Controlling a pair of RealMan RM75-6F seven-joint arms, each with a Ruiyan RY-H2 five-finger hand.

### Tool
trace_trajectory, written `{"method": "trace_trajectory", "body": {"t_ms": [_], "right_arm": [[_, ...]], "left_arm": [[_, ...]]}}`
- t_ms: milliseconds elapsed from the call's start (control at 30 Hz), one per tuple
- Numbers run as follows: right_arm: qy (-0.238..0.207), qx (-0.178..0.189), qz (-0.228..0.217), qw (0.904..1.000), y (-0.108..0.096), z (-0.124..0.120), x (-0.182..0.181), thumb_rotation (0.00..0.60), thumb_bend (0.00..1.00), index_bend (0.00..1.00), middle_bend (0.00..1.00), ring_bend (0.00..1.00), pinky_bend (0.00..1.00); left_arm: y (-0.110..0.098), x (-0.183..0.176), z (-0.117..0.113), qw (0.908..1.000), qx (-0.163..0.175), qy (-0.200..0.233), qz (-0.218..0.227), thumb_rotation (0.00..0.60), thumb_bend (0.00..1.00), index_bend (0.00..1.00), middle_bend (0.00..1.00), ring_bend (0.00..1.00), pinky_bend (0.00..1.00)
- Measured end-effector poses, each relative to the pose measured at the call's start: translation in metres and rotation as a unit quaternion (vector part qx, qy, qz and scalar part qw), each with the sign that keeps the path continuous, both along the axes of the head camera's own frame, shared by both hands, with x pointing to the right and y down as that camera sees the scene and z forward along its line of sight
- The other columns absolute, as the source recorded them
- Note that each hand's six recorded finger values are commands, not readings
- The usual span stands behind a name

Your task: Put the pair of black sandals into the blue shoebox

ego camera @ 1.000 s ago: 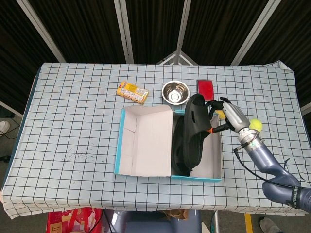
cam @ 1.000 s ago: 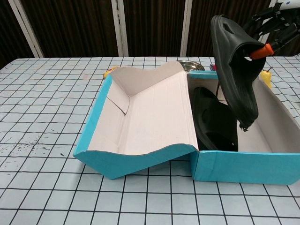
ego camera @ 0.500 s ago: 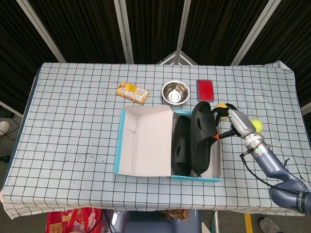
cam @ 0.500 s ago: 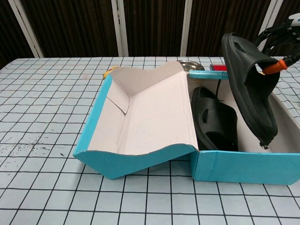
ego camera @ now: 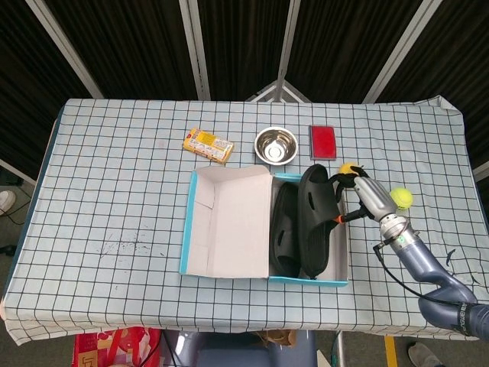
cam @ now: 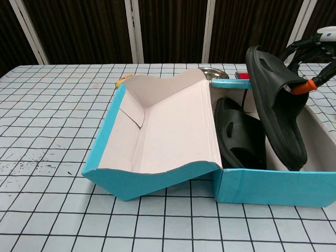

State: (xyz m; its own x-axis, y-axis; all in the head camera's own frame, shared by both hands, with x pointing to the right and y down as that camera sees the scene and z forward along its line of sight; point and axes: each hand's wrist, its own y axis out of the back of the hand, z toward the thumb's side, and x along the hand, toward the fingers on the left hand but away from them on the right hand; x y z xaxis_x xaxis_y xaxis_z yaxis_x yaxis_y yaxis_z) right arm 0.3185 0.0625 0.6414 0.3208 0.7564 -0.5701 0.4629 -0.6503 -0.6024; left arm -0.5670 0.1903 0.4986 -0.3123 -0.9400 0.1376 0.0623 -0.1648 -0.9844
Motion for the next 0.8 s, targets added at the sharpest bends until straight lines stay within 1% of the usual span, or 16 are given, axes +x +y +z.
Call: {"method": "trace_trajectory", "body": {"t_ms": [333, 800], "right_arm": [[0.008, -0.016, -0.002, 0.9998, 0.008, 0.014, 0.008, 0.6, 0.54, 0.77, 0.57, 0.25, 0.0], [0.044, -0.042, -0.021, 0.9979, 0.015, 0.024, 0.01, 0.6, 0.54, 0.77, 0.58, 0.25, 0.0]], "left_arm": [[0.0, 0.001, 0.001, 1.0, -0.002, -0.005, 0.001, 0.6, 0.5, 0.16, 0.03, 0.0, 0.1], [-0.001, 0.001, 0.001, 1.0, -0.001, -0.003, 0.0, 0.6, 0.5, 0.16, 0.03, 0.0, 0.1]]}}
